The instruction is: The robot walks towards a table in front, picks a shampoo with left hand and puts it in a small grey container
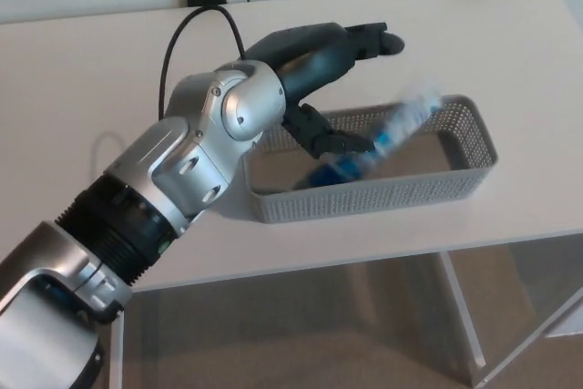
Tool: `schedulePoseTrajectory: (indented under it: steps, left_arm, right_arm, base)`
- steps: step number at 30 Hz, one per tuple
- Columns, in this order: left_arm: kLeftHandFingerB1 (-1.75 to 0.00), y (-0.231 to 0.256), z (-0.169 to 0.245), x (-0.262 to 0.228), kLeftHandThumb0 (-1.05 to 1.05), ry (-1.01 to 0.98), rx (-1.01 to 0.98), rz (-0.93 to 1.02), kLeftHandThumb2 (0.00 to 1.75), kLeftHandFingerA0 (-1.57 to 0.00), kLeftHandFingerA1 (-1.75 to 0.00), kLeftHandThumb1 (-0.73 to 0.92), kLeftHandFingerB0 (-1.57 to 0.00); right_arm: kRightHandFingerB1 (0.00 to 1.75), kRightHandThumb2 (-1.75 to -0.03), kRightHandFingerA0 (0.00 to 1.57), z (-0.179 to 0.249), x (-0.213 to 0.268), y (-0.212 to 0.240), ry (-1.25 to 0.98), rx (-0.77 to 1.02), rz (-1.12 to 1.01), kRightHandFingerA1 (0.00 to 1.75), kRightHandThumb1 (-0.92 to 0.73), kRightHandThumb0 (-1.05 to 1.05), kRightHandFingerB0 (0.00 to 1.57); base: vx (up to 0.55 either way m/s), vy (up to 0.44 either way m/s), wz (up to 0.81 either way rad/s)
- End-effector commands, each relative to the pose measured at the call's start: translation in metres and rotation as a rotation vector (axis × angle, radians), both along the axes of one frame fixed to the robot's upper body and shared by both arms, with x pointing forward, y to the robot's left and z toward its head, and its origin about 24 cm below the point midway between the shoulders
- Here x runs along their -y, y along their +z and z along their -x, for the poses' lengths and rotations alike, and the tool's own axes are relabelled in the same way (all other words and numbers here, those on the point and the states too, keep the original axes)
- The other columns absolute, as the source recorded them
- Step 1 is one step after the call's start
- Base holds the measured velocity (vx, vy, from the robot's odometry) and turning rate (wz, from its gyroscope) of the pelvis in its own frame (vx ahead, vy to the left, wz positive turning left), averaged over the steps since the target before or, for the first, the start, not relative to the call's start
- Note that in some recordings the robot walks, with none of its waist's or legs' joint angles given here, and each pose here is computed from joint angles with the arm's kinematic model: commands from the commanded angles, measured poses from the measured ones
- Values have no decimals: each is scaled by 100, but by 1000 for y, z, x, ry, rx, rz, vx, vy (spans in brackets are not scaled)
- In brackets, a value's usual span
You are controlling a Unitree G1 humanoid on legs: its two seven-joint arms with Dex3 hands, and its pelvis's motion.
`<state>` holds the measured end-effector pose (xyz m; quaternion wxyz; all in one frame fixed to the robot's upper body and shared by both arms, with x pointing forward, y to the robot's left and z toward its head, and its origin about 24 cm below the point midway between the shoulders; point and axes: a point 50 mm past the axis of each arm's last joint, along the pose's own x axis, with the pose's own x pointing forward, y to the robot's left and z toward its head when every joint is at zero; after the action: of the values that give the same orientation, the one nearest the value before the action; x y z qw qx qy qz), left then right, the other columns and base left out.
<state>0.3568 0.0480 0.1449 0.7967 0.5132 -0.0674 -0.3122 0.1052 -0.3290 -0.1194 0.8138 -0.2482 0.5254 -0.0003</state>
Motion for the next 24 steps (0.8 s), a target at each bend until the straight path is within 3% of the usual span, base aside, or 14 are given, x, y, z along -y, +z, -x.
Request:
schedulePoseTrajectory:
  steps: [1,2,3,5,6,7,8,9,10,11,14,18,23,24]
  left_arm:
    - [-13,-1,-2,-10,-88,57,-63,-47,78,0,-7,43,0]
    - [-12,1,-3,-10,-88,58,-59,-51,78,0,-7,44,0]
    - [-17,0,-4,-11,-91,57,-54,-54,61,0,-13,56,0]
    - [-16,0,-4,-12,-90,56,-50,-60,58,0,-14,58,0]
    - [-13,0,-4,-13,-82,55,-50,-61,90,0,-10,45,0]
    - [-14,0,-4,-14,-81,55,-51,-56,90,0,-10,45,0]
    - [-13,0,-3,-15,-90,51,-52,-43,77,0,-10,44,0]
    - [-13,0,-2,-16,-90,47,-53,-26,77,0,-10,44,0]
    - [-17,2,-1,-17,-88,47,-42,-11,58,0,-15,57,0]
    - [-15,15,3,-20,-78,28,16,18,90,0,-13,44,0]
    - [-12,35,13,-25,-82,-13,60,133,89,-8,-12,48,-4]
    - [-29,76,46,-33,-76,-143,191,281,84,-10,-33,46,-3]
    - [-35,112,113,-56,-73,-302,289,428,79,-13,-34,47,0]
    - [-49,114,126,-64,-35,-320,311,437,85,0,-49,23,-1]
  right_arm:
    - [41,-59,66,1,7,3,-9,-11,15,48,-67,-30,52]
    - [41,-59,67,-1,7,3,-5,-11,17,48,-67,-30,53]
    - [40,-59,67,-2,7,4,1,-12,19,47,-67,-31,52]
    - [40,-59,66,-2,7,4,6,-15,20,47,-67,-31,52]
    - [41,-59,66,-2,6,4,4,-13,19,47,-66,-31,52]
    - [41,-59,67,-2,6,4,7,-14,23,48,-65,-32,53]
    - [40,-59,68,-1,6,3,8,-20,25,47,-67,-33,53]
    - [40,-59,68,1,6,2,10,-28,24,47,-67,-33,53]
    - [40,-59,67,2,5,2,14,-30,23,47,-68,-33,53]
    - [40,-59,66,2,6,2,6,-26,17,48,-66,-32,51]
    - [41,-59,65,2,6,3,6,-20,10,48,-66,-31,52]
    - [40,-59,68,1,7,3,16,-33,22,48,-66,-31,52]
    - [41,-59,66,6,9,3,23,-46,30,48,-66,-33,52]
    - [41,-59,67,7,10,3,25,-51,33,48,-66,-33,52]
  base:
    - [0,0,0]
    - [0,0,0]
    - [0,0,0]
    - [0,0,0]
    - [0,0,0]
    - [0,0,0]
    - [0,0,0]
    - [0,0,0]
    - [0,0,0]
    - [0,0,0]
    - [0,0,0]
    - [0,0,0]
    - [0,0,0]
    - [0,0,0]
